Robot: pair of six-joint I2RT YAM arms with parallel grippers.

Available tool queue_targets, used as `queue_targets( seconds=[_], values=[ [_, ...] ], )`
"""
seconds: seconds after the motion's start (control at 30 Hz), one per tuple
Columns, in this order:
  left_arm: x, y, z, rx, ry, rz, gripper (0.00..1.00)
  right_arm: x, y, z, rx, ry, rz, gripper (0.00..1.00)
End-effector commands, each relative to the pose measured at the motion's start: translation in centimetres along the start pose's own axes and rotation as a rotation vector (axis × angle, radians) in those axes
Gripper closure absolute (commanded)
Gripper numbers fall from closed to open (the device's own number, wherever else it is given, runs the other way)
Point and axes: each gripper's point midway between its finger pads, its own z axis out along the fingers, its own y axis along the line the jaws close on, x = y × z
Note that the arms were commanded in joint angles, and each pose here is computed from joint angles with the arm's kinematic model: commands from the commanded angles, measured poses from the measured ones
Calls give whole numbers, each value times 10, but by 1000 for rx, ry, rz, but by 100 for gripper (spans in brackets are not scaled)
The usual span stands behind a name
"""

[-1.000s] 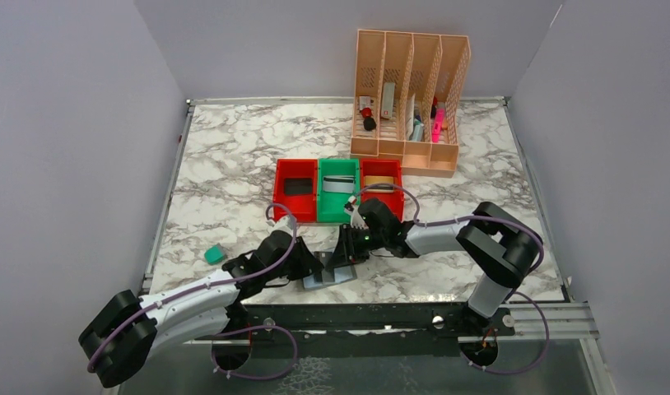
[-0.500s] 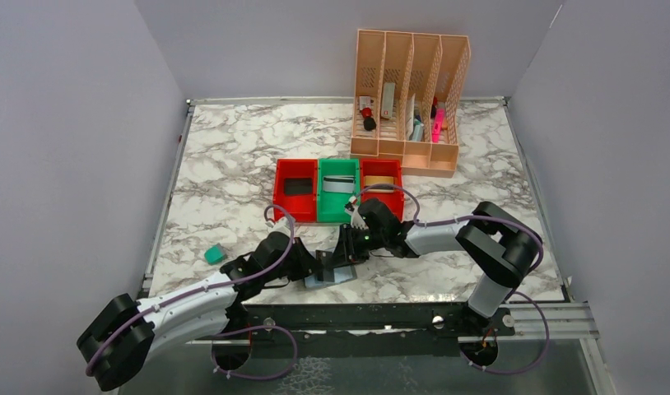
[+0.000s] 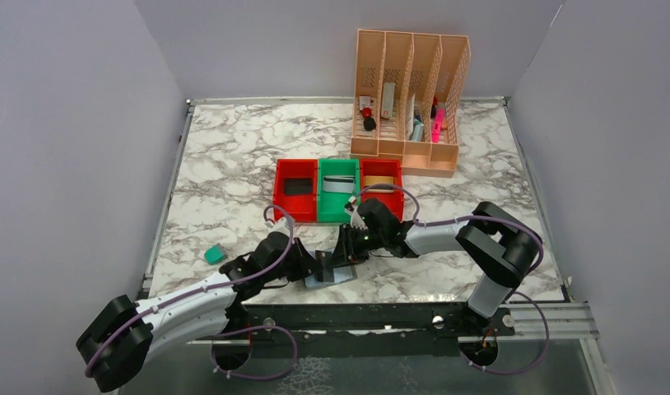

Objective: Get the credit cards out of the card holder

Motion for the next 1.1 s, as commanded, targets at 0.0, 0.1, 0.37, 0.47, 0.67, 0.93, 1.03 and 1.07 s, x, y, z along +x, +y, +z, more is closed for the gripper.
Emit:
queue_targets(
  seconds=[0.0,0.1,0.37,0.47,0.67,0.93,1.03,1.07],
  values=[
    [-8,-5,-3,-10,-29,26,92,15,-46,2,189,22,42,68],
    [-12,-3,-5,-32,-38,44,97,14,-47,1,201,17,43,68],
    [-15,-3,-9,-55,-47,64,100,14,-50,0,219,14,47,70],
    [-18,-3,-12,-67,-56,74,100,13,-49,0,218,12,43,70],
    [-36,-7,-24,-122,-102,140,100,8,-31,-3,147,6,3,70],
    [-67,-31,-38,-141,-177,267,100,-14,7,-25,63,-89,-100,67],
    [-81,-41,-44,-142,-218,326,100,-20,11,-35,78,-125,-118,67],
    [-86,-44,-46,-145,-231,353,100,-22,12,-38,83,-141,-125,67]
  ],
)
